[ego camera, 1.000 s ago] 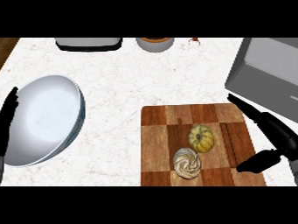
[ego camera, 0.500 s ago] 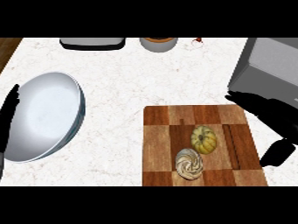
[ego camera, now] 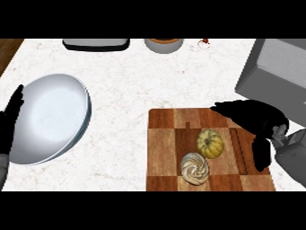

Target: Pick the squash from the cutting board and place it in the cardboard box

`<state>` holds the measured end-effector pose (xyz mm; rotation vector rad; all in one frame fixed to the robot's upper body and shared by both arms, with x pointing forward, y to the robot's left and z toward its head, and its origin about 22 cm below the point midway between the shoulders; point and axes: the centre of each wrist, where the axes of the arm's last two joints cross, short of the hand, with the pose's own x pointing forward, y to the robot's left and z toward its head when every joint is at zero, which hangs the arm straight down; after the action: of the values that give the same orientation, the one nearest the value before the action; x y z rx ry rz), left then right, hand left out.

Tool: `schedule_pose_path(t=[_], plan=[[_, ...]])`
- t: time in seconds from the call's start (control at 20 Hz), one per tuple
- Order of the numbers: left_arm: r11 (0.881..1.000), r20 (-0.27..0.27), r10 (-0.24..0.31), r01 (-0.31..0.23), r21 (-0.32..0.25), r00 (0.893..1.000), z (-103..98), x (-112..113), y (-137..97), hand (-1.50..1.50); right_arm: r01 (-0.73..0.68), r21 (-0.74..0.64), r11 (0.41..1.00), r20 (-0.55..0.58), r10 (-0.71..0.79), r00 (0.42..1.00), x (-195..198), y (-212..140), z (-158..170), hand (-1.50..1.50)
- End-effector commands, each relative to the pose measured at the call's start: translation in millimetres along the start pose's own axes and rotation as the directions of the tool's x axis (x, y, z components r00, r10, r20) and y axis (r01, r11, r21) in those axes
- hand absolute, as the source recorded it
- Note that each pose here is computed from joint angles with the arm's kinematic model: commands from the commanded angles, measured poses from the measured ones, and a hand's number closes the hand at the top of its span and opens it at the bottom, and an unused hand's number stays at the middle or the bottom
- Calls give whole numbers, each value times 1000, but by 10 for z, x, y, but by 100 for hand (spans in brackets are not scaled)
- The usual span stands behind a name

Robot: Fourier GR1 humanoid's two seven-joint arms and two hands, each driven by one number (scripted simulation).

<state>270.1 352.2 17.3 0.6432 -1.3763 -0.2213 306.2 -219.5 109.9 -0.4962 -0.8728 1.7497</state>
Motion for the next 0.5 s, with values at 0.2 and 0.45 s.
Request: schedule_pose_path(t=[0.2, 0.45], plan=[[1000, -22, -6, 6, 6, 1000, -53, -59, 1, 0, -64, 117, 991, -76, 74, 994, 310, -35, -370, -150], [1000, -17, -10, 11, 20, 1000, 46, -73, -59, 0, -54, 125, 991, -70, 63, 996, 149, -97, -422, -150]])
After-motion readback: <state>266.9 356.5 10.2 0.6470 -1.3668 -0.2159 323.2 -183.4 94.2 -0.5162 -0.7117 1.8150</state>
